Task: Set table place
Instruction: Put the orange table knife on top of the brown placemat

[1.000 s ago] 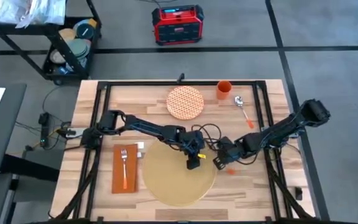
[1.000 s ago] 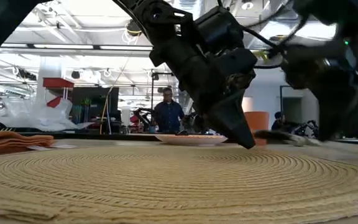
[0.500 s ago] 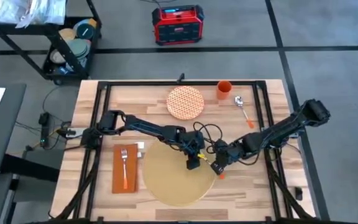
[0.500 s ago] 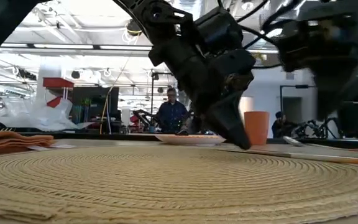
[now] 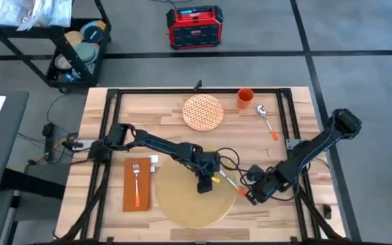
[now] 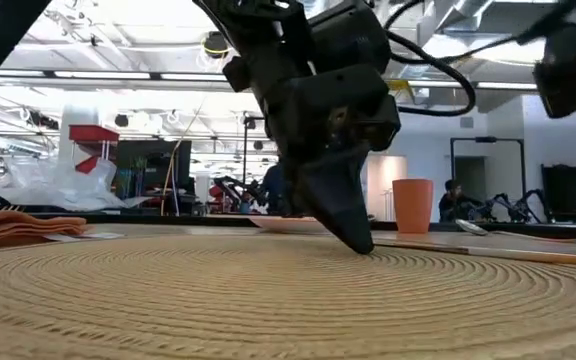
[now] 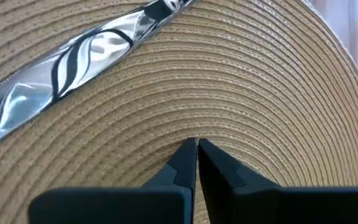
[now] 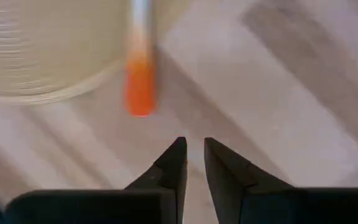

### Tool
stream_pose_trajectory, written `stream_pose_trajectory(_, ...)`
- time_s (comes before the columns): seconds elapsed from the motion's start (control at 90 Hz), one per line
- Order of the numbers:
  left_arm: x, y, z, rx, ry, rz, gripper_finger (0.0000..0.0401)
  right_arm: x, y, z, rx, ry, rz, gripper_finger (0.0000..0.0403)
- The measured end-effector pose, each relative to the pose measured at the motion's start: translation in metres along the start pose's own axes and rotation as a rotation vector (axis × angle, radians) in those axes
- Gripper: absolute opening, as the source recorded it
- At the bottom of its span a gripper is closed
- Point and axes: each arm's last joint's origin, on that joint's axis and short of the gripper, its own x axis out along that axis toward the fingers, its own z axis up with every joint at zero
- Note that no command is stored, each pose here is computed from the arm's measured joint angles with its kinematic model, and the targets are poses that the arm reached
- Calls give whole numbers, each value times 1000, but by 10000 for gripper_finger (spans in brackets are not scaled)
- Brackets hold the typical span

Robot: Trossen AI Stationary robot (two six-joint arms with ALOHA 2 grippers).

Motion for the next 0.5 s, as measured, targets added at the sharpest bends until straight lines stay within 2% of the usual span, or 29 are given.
stream_pose_trajectory(0.122,-1,3,1,26,-6,11,0,14,6,1,-34,-1,4,5)
stream_pose_trajectory(0.344,-1,7,2,31,-12,29,0,42,17,8,-67,17,24,5)
stream_pose_trajectory(0.5,-1,7,2,28,-13,32,0,41,17,13,-142,31,44,1)
